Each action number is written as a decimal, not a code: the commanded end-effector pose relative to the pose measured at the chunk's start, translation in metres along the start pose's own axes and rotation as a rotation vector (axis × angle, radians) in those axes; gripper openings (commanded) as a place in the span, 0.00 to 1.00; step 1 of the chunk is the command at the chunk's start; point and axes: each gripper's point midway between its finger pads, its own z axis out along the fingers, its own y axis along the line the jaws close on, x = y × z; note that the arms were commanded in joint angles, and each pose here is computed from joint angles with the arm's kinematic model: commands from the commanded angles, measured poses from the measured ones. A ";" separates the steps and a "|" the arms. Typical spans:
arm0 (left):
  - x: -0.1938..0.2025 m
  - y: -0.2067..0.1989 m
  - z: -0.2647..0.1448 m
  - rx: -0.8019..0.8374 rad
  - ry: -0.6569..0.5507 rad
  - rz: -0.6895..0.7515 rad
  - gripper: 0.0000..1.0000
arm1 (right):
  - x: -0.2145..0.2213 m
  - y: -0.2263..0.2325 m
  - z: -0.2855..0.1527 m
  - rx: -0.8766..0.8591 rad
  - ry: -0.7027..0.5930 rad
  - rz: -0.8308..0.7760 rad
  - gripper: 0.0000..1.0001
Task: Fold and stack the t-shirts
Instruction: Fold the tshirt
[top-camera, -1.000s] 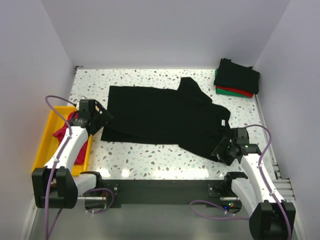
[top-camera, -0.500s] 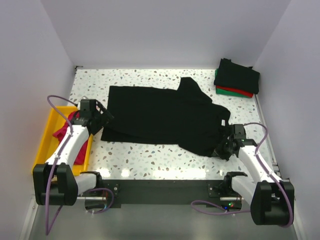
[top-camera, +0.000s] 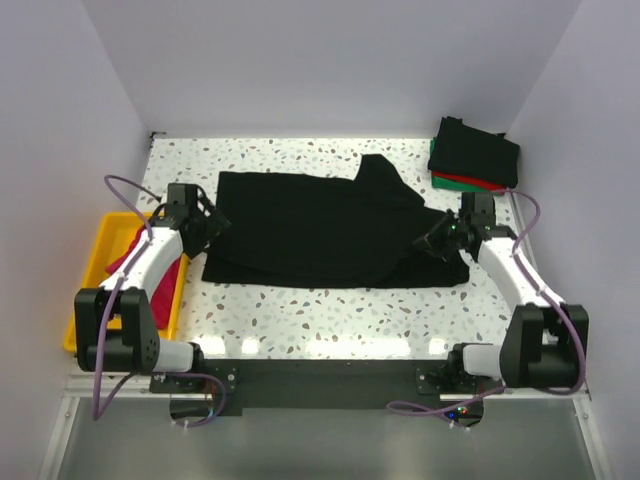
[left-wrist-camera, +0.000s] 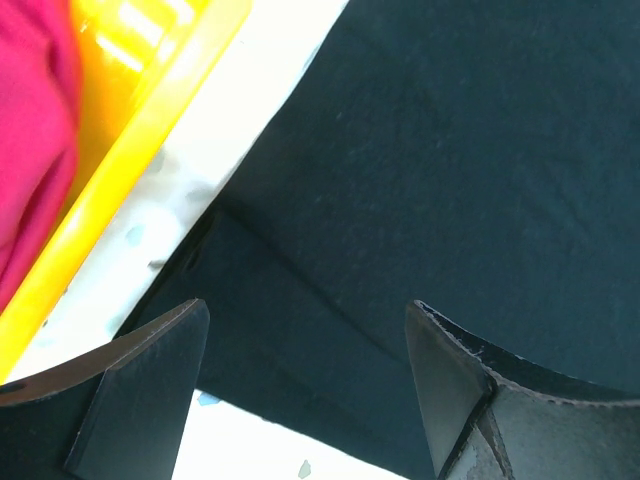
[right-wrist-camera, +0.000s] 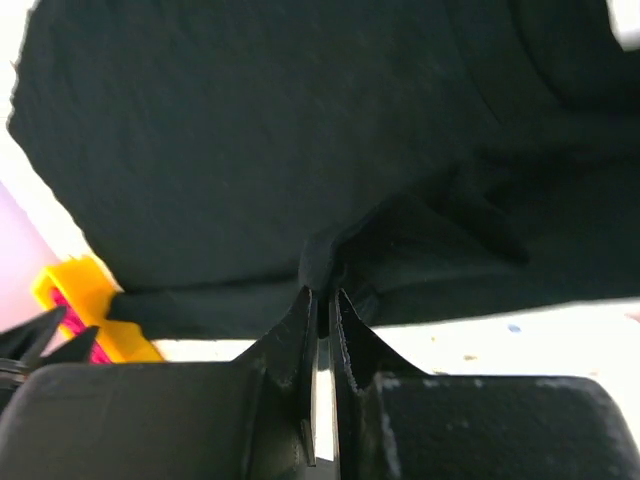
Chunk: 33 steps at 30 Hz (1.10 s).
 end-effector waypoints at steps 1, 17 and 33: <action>-0.025 -0.021 0.005 0.042 -0.049 -0.029 0.84 | -0.033 0.045 0.009 -0.099 -0.027 0.013 0.00; -0.045 -0.046 0.017 0.066 -0.042 -0.007 0.87 | -0.088 0.086 0.072 -0.206 -0.003 0.065 0.00; -0.044 -0.046 0.014 0.072 -0.036 0.016 0.87 | -0.111 0.075 0.063 -0.284 -0.075 0.116 0.00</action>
